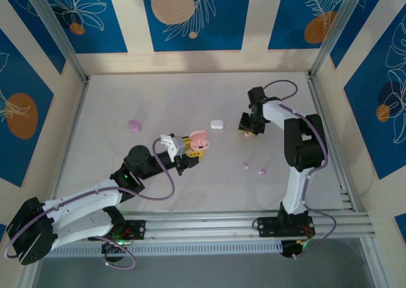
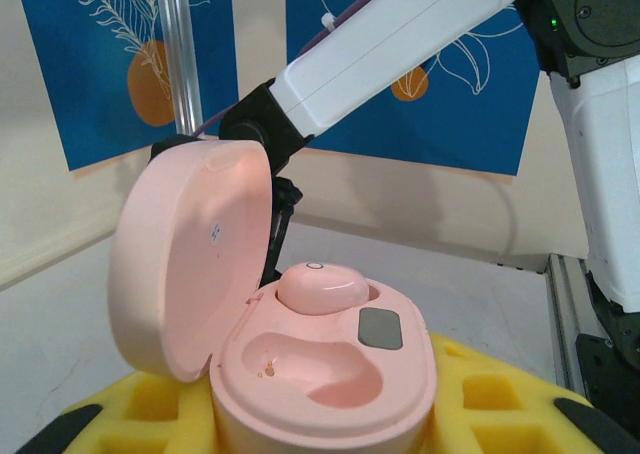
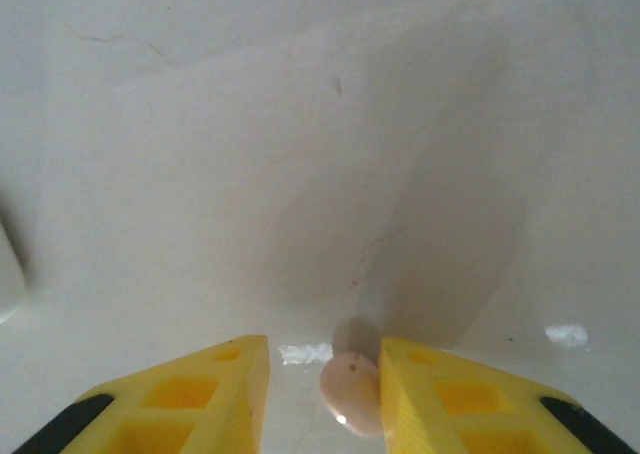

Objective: Insert the wireless bluetooth earbuds into the charging case

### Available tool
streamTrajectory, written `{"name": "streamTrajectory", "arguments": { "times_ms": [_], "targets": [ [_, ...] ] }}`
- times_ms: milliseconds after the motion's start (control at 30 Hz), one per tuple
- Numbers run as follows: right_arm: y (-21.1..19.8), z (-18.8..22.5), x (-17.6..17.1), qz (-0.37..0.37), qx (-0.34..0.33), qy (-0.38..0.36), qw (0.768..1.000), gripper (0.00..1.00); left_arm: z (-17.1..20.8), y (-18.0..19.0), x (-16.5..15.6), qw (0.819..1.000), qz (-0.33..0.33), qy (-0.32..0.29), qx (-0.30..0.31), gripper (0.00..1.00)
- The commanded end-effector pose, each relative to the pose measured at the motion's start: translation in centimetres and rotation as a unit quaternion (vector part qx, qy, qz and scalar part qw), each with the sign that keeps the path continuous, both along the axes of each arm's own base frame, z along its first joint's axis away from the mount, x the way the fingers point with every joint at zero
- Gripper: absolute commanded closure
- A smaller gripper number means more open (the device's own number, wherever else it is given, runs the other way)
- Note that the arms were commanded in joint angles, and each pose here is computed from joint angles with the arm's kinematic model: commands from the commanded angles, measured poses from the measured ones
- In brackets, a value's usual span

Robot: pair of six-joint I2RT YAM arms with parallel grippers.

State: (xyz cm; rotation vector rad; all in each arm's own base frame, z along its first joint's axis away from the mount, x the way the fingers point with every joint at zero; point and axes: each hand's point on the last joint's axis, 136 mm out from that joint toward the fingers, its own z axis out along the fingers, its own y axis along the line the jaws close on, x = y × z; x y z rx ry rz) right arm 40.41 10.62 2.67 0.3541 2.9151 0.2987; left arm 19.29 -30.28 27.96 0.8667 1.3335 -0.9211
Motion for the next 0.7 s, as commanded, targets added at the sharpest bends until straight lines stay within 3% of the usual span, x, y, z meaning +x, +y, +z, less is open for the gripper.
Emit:
{"name": "streamTrajectory", "arguments": {
  "times_ms": [0,200,667],
  "targets": [
    [-0.13,-0.25,-0.36,0.02,-0.022,0.014,0.999,0.65,1.51,-0.02,-0.01,1.0,0.002,-0.023,-0.017,0.69],
    [-0.83,-0.14,-0.31,0.039,-0.052,0.014,0.998,0.64,1.44,-0.05,0.06,1.0,0.003,-0.022,-0.016,0.68],
    [-0.63,-0.33,-0.38,0.065,-0.041,0.029,0.997,0.63,1.67,-0.12,0.04,1.0,0.001,-0.023,-0.017,0.68]
  ]
}}
